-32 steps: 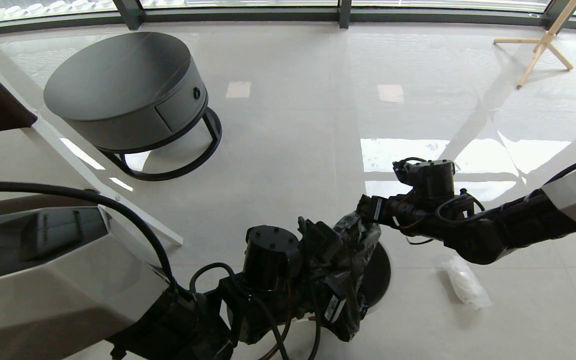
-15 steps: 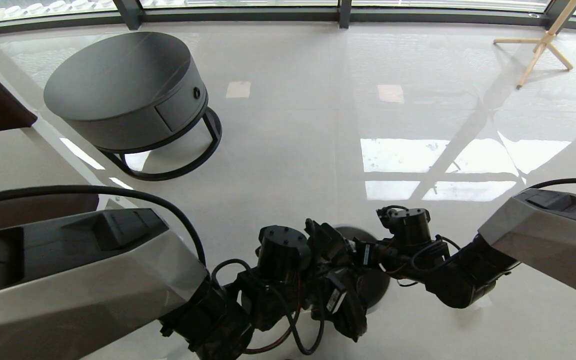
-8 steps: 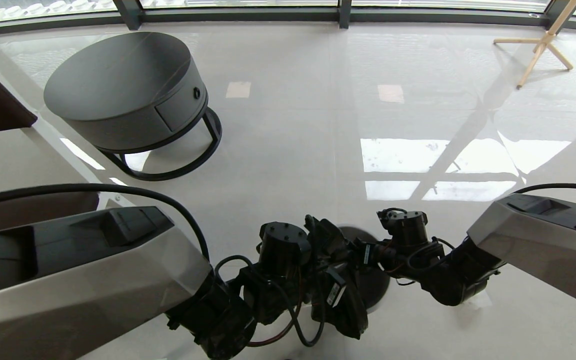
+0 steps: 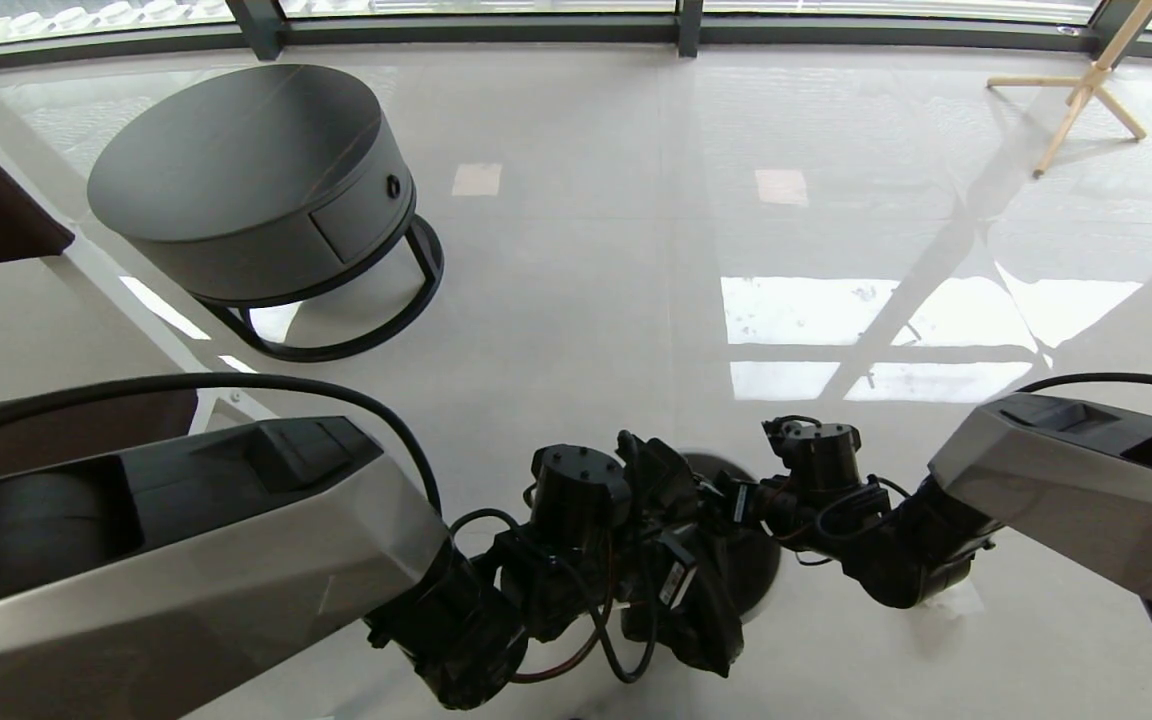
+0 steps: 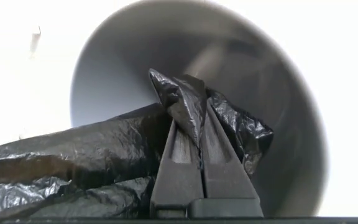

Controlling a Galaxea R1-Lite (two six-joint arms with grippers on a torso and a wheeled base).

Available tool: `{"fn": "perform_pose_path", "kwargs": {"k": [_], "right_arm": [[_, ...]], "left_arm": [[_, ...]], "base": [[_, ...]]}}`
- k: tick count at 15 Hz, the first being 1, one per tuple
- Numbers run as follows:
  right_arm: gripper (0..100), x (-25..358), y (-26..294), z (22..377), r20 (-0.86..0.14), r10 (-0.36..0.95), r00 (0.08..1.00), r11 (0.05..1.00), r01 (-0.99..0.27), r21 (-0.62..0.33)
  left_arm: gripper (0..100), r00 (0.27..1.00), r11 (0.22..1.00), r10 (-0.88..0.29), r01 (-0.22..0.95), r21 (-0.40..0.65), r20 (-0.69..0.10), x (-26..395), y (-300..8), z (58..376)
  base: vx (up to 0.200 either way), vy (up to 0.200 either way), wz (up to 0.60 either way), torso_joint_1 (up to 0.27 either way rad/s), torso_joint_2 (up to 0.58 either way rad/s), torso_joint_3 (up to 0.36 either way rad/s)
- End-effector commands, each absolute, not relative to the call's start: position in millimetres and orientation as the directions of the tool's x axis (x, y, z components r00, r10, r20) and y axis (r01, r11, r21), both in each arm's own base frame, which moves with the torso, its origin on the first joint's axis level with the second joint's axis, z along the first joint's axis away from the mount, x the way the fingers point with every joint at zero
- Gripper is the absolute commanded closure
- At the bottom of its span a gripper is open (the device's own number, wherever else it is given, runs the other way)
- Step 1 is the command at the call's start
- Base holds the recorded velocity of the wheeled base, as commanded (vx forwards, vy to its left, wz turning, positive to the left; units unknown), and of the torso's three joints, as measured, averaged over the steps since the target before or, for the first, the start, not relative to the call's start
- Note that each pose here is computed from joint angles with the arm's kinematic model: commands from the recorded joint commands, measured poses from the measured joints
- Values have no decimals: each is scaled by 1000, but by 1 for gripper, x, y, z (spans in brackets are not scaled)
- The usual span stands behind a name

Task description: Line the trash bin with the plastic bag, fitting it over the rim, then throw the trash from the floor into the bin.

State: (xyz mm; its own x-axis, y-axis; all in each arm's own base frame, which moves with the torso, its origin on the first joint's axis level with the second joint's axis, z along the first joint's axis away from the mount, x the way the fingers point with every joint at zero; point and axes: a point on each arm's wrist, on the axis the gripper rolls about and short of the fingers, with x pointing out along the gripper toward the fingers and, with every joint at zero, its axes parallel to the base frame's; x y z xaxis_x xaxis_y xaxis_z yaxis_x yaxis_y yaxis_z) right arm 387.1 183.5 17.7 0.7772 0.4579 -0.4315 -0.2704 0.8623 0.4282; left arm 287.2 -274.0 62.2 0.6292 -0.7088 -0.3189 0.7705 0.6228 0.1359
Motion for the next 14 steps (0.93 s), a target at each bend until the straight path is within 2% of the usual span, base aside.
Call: {"fn": "perform_pose_path", "kwargs": {"k": [1, 7, 8, 14], "right_arm": [[100, 385, 182, 24, -420, 459, 783, 860, -273, 430], [100, 380, 180, 24, -438, 457, 774, 869, -283, 406], [0, 378, 178, 23, -442, 454, 773, 871, -282, 402], [0, 371, 169, 38, -420, 448, 789, 876, -293, 384]], "left_arm": [[100, 633, 625, -708, 768, 138, -313, 290, -277, 62], [100, 638, 631, -691, 762, 146, -340, 298, -276, 51], [100, 640, 633, -689, 760, 146, -340, 300, -276, 50], [100, 647, 640, -686, 754, 148, -334, 303, -276, 50]], "base": [[0, 0, 0, 0, 0, 0], [0, 0, 0, 0, 0, 0], [0, 0, 0, 0, 0, 0], [0, 0, 0, 0, 0, 0]]}}
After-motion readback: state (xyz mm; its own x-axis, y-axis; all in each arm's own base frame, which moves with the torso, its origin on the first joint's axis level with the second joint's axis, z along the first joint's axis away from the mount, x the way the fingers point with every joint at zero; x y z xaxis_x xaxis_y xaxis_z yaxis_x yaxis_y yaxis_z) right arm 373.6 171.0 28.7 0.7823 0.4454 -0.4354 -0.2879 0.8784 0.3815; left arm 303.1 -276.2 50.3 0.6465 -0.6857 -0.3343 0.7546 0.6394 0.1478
